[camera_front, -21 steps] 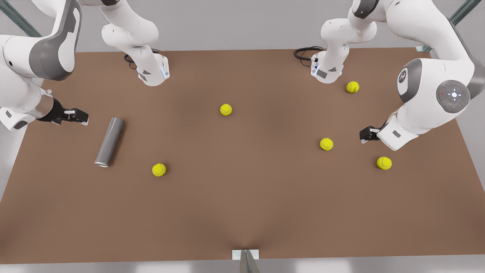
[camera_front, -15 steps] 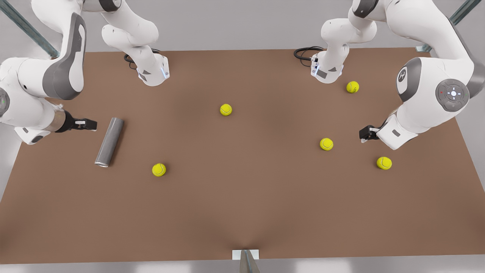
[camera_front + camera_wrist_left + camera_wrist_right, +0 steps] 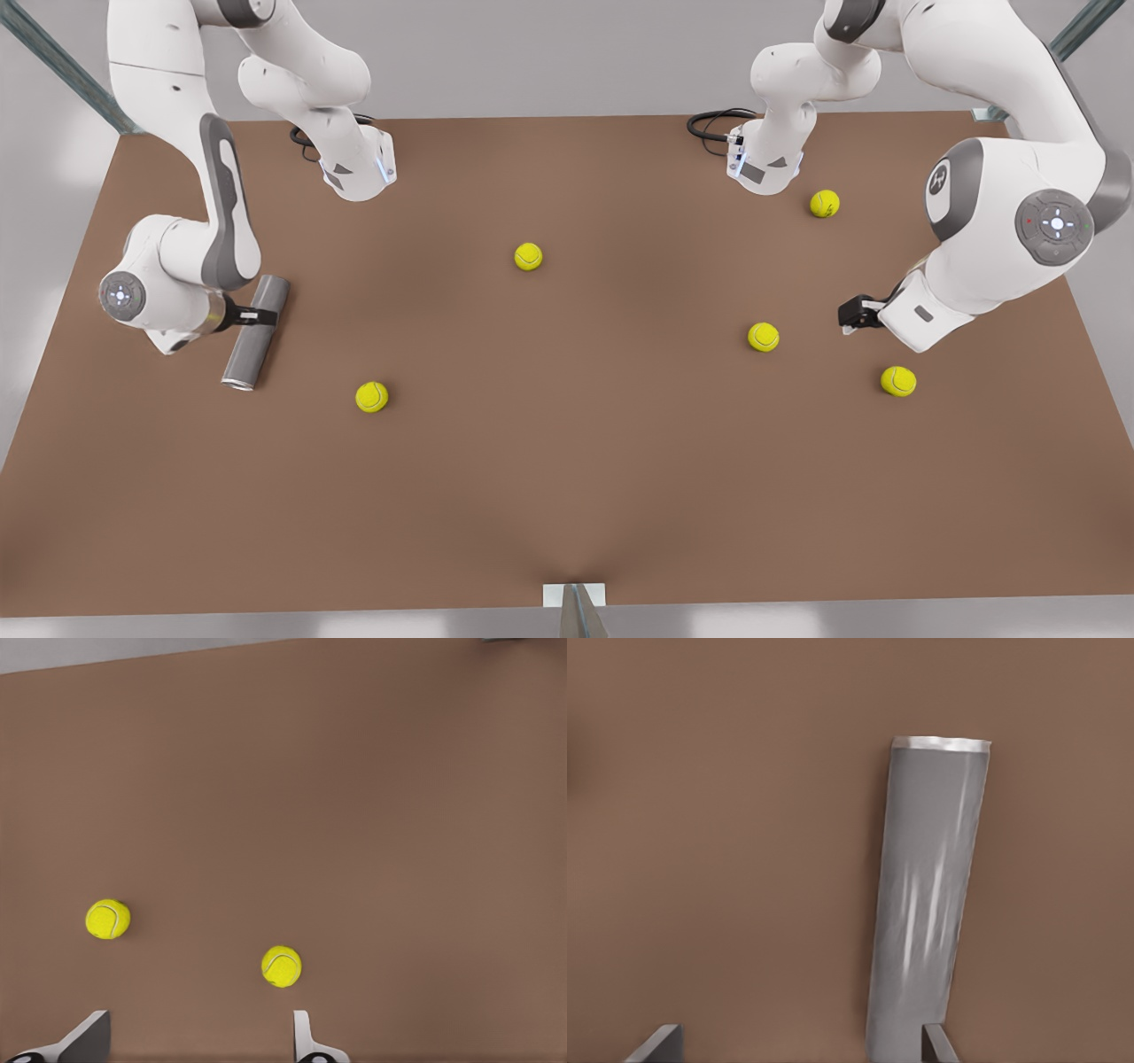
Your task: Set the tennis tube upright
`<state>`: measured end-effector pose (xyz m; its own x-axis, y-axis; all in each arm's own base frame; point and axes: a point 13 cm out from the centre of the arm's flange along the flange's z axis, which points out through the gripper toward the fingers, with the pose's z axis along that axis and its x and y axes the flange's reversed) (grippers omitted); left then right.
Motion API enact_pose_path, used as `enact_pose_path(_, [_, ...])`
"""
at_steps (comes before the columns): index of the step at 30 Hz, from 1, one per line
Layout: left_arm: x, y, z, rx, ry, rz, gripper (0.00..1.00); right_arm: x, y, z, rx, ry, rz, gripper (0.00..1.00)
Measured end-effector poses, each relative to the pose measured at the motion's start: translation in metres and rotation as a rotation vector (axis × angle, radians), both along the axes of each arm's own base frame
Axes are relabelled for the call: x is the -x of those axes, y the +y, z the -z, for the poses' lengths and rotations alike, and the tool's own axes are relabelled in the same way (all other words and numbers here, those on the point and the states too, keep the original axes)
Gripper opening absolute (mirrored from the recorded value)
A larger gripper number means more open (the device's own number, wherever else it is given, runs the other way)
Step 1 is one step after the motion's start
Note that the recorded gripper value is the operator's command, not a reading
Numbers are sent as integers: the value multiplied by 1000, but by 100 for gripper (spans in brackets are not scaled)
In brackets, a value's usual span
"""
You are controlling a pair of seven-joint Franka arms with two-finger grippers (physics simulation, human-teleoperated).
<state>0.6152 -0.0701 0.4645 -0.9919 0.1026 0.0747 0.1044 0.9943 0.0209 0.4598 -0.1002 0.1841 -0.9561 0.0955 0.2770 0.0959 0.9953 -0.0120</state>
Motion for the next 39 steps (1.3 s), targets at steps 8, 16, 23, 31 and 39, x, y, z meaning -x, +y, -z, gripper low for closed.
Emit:
enact_pose_path(8, [0, -1, 4, 5, 7, -1, 100, 7, -55, 47, 44, -154, 63, 100])
enact_pose_path(16, [0, -2, 5, 8, 9, -1, 100, 16, -69, 85, 64, -124, 100, 100])
enact_pose_path(23, [0, -3, 8, 9, 17, -1, 100, 23, -66, 114, 51, -80, 173, 100])
enact_pose_path(31, [-1, -2, 12, 8, 21, -2, 100, 34, -67, 140, 58, -27, 197, 100])
enact_pose_path(39, [-2, -2, 13, 8, 22, -3, 100, 32, -67, 148, 66, -15, 199, 100])
